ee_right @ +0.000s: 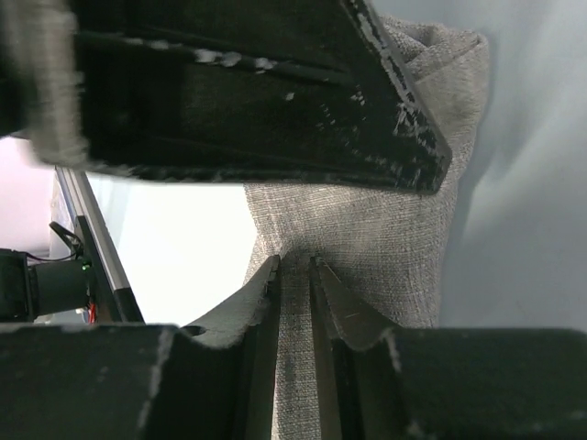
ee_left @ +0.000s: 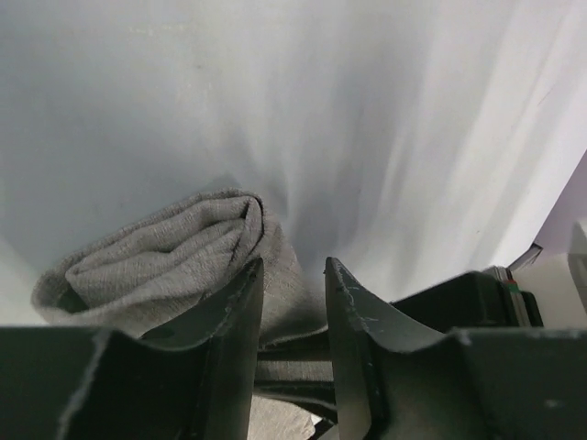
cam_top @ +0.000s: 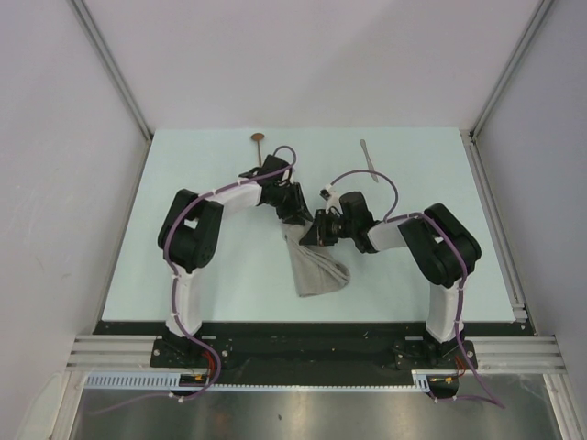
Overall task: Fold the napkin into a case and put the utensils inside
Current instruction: Pick up the top corner of the smaller rectangle folded napkin from the center of the board.
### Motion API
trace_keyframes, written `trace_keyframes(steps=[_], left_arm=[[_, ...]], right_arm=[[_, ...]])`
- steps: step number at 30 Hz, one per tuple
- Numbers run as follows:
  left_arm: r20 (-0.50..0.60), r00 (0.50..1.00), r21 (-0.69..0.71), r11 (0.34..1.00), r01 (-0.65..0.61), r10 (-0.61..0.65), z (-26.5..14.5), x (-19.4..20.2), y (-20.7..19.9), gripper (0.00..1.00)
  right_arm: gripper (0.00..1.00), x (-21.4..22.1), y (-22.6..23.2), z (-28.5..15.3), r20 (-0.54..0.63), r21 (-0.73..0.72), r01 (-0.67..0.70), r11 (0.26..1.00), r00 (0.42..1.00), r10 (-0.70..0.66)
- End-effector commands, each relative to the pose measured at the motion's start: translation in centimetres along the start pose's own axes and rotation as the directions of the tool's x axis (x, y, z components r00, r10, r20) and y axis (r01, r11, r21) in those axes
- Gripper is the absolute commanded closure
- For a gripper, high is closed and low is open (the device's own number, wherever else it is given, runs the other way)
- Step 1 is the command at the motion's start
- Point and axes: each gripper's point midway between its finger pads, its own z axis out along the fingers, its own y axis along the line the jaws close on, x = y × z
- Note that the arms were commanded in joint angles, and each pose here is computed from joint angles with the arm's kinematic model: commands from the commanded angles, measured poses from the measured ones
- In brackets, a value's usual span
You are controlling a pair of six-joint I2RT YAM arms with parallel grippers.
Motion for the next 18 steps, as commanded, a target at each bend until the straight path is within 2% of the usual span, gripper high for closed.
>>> trace_keyframes(steps=[1, 5, 8, 15, 18], left_arm=[[0.135, 0.988, 0.025, 0.997, -0.077, 0.073, -5.4, -2.5, -3.4, 0.58], [0.197, 0.974, -0.003, 0.994, -0.112, 0.11, -8.6, -2.8, -4.1, 0.55], [0.209, 0.968, -0.081, 0.989, -0.125, 0.14, -10.1, -2.4, -2.7, 0.57], [0.075, 0.98, -0.207, 0.964, -0.167, 0.186, -8.9, 0.6, 1.9, 0.6], [0.071, 0.975, -0.238, 0.953, -0.188, 0.21, -8.5, 0.7, 2.9, 0.61]], right_arm=[[0.77, -1.8, 0.7, 0.1, 0.061, -0.003, 0.036, 0.999, 0.998, -0.035], [0.77, -1.8, 0.5, 0.0, 0.059, -0.003, 0.038, 0.999, 0.998, -0.038], [0.77, -1.8, 0.1, 0.1, 0.054, -0.001, 0.032, 0.999, 0.998, -0.032], [0.78, -1.9, 0.1, 0.1, 0.051, 0.0, 0.039, 0.999, 0.998, -0.039], [0.78, -2.0, 0.2, 0.1, 0.05, 0.0, 0.041, 0.999, 0.998, -0.041]])
